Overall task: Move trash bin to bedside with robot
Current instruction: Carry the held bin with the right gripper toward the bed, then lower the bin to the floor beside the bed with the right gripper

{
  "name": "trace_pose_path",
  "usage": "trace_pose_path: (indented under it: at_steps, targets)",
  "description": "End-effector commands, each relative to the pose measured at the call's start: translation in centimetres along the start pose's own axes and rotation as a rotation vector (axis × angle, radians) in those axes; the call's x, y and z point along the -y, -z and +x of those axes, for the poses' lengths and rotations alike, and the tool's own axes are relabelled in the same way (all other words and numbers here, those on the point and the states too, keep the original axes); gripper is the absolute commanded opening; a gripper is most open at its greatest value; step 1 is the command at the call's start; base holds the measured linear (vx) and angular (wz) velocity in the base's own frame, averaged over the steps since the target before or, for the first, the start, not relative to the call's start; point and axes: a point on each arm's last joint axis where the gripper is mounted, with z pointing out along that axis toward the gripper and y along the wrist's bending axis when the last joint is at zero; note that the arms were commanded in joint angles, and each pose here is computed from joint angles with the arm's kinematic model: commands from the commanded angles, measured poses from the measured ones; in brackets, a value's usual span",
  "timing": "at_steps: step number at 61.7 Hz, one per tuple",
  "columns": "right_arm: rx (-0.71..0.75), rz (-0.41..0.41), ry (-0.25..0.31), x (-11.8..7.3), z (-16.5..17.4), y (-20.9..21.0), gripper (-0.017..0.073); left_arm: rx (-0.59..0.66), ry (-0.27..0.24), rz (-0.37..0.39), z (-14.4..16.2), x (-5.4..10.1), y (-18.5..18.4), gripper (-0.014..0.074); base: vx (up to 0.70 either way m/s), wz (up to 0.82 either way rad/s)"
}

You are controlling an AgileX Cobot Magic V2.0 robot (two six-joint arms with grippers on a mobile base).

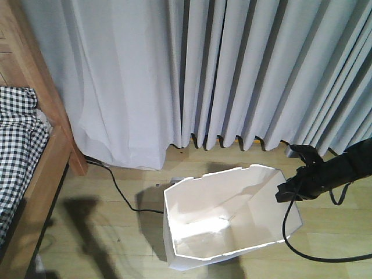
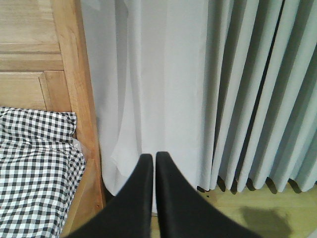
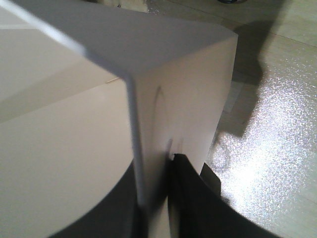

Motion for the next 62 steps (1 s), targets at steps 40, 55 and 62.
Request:
trace_pose_path:
  at_steps: [40,55,62]
  targets:
    - [0.107,-0.072,-0.134,-0.5,-2.7,1.6,-0.0005,0.065,0.007,0.004,-0.1,0.0,0.0,-0.0006,0.0,0.0]
    - [0.05,-0.016,-0.22,2.4,-3.1,-1.1,-0.0003,0.065,0.007,0.004,-0.1,0.0,0.0,-0.0006,0.0,0.0]
    - [0.033,0.009,-0.249,3.7,-3.0,-2.6,0.0,0.065,0.007,0.004,-0.1,0.0,0.0,-0.0006,0.0,0.0]
